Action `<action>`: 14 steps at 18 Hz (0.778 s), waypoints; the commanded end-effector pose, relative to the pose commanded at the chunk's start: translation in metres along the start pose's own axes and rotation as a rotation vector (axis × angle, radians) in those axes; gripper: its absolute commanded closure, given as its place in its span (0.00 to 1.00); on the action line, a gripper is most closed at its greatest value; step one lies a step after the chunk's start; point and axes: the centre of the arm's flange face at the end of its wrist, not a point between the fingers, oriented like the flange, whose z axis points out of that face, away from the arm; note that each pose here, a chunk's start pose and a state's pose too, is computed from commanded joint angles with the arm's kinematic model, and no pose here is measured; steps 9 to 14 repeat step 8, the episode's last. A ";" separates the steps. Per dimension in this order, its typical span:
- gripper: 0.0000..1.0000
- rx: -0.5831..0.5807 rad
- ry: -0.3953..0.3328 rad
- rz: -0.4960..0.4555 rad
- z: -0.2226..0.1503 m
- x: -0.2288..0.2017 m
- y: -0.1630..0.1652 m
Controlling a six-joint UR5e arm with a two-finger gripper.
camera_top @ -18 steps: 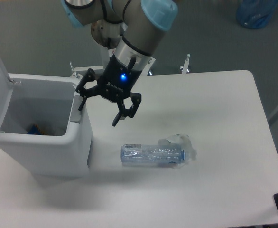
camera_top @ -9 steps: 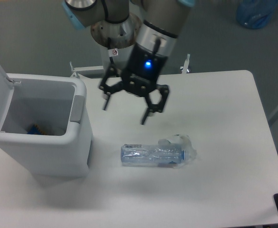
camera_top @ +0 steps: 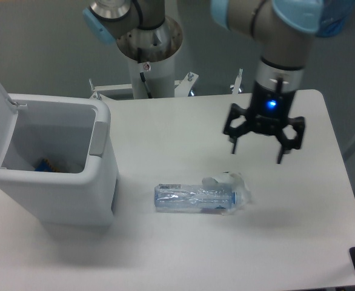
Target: Open the trash can
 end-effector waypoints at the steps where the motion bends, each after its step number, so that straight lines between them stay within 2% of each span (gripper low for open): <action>1: 0.00 -0.066 -0.006 0.068 0.006 -0.005 0.012; 3: 0.00 -0.175 0.010 0.175 0.025 -0.015 0.028; 5: 0.00 -0.227 0.011 0.228 0.028 -0.018 0.032; 14: 0.00 -0.223 0.016 0.223 0.035 -0.018 0.033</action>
